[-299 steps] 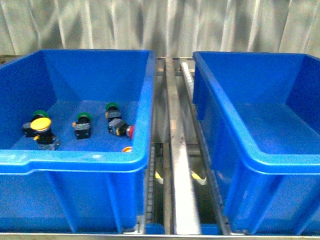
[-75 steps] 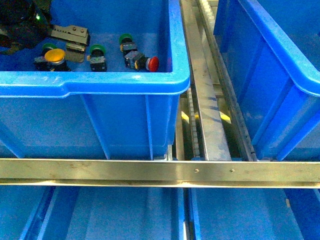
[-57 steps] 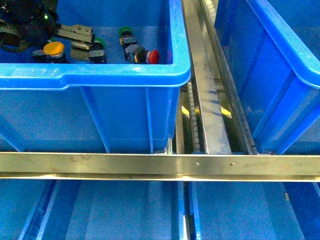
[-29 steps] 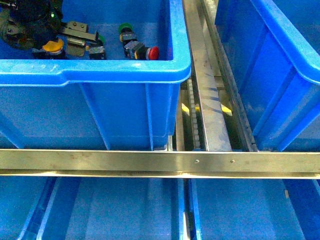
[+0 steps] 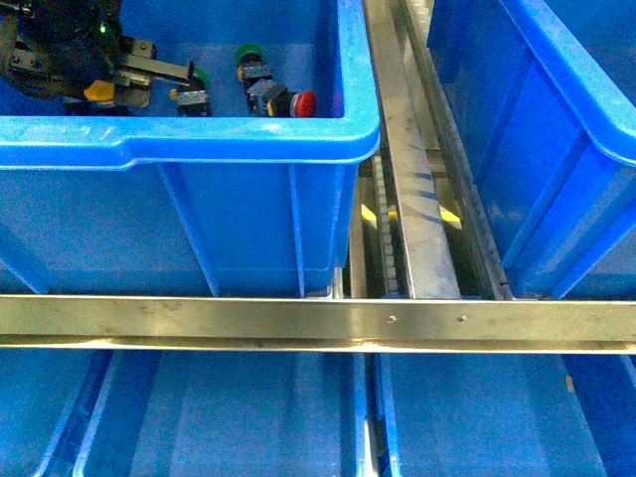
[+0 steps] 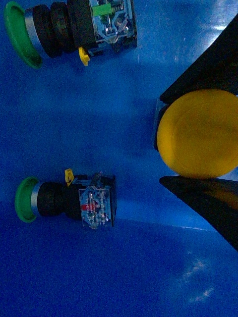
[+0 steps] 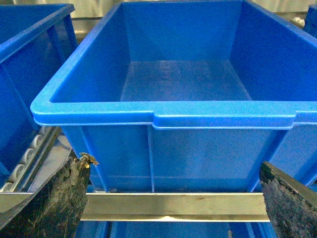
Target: Pick red and yellow buttons and place in box
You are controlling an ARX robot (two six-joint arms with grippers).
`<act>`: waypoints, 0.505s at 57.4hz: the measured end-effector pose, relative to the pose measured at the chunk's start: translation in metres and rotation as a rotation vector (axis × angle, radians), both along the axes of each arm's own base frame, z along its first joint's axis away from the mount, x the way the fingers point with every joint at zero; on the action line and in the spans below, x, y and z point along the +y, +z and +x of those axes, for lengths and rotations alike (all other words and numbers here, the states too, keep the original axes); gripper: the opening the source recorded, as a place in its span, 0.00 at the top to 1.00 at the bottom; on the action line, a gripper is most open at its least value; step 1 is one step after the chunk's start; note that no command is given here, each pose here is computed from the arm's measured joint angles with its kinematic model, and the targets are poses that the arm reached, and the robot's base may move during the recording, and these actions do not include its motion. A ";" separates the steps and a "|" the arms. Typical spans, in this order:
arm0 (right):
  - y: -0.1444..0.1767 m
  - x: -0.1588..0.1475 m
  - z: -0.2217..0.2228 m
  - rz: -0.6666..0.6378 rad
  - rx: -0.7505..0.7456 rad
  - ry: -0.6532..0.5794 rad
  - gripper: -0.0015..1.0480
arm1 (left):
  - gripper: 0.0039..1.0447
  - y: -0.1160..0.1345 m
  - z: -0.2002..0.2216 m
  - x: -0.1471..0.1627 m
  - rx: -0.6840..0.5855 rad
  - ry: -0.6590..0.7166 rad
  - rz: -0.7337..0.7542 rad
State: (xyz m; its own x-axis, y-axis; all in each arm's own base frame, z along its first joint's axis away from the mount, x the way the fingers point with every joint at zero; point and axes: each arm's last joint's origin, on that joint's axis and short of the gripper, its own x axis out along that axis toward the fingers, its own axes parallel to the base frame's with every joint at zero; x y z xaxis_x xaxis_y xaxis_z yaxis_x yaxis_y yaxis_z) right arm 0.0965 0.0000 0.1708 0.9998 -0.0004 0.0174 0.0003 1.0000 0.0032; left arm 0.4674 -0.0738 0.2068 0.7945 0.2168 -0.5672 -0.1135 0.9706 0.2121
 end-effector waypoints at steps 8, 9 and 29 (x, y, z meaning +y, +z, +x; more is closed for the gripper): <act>0.000 0.000 0.000 0.000 0.000 0.000 0.06 | 0.68 0.022 -0.002 -0.001 -0.089 -0.010 -0.054; 0.000 0.000 0.000 0.000 0.000 0.000 0.06 | 0.68 0.025 -0.003 -0.001 -0.100 -0.012 -0.061; 0.000 0.000 0.000 0.000 0.000 0.000 0.06 | 0.68 0.122 -0.054 0.000 -0.564 -0.140 -0.512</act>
State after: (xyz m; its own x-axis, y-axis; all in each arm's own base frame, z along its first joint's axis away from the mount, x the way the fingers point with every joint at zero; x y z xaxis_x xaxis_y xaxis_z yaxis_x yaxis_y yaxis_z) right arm 0.0965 0.0000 0.1708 0.9998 -0.0008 0.0174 0.0007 1.0000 0.0033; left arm 0.4133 -0.0738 0.3293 0.9937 -0.0868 -0.0715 0.0595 0.9454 -0.3205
